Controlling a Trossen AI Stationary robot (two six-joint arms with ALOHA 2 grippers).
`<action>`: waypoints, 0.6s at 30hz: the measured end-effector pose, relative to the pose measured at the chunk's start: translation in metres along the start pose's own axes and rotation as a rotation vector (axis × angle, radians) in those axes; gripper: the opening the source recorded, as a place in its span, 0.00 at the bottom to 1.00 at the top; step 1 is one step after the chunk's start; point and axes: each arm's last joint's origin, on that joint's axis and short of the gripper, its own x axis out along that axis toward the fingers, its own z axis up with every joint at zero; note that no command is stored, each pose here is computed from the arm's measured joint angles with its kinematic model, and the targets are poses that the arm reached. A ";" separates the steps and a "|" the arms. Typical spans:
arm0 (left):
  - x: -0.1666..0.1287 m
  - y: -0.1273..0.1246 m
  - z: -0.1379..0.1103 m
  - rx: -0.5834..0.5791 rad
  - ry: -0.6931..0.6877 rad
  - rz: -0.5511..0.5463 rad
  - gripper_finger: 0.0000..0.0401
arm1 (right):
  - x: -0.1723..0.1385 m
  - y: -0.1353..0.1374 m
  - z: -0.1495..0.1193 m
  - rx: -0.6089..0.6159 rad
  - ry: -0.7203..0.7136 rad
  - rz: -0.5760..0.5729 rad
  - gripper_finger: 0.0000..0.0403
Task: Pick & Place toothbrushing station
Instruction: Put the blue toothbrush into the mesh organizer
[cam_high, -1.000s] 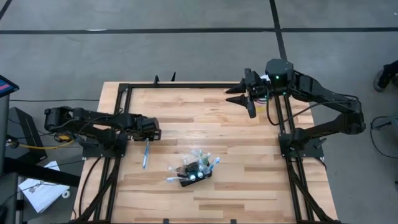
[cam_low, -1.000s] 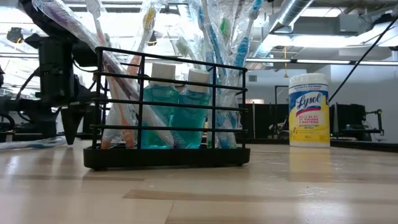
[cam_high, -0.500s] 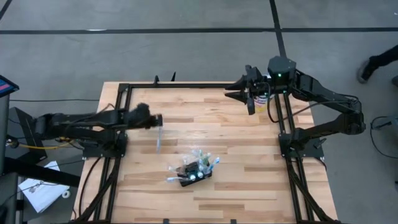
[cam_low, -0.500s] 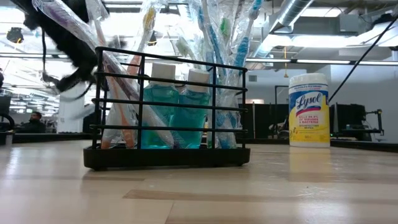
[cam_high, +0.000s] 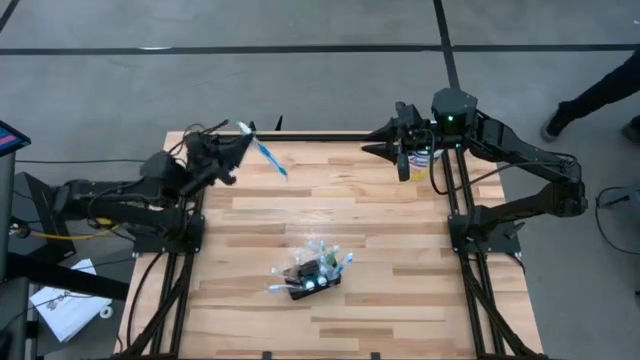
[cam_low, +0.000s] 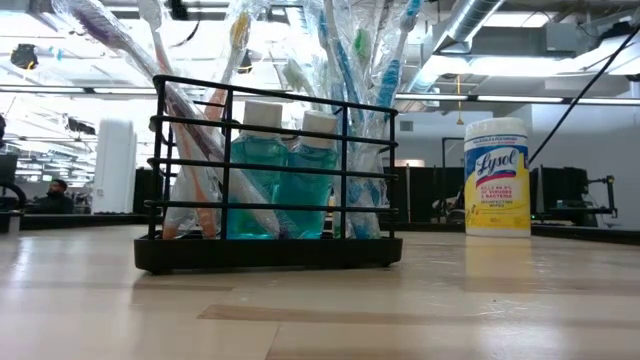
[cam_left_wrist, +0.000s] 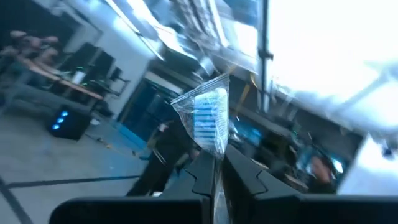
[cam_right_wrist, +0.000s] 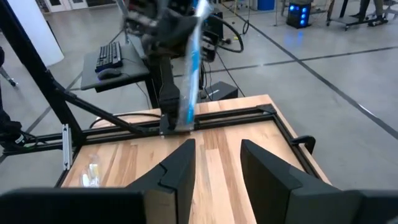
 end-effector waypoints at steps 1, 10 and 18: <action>0.007 -0.008 -0.003 0.021 0.021 -0.017 0.01 | 0.000 0.000 0.000 -0.001 -0.005 0.000 0.29; 0.073 -0.088 -0.059 0.123 0.198 -0.182 0.01 | -0.002 -0.009 0.001 0.033 -0.012 -0.064 0.29; 0.086 -0.137 -0.104 0.135 0.276 -0.268 0.01 | -0.003 -0.011 0.001 0.036 -0.011 -0.073 0.29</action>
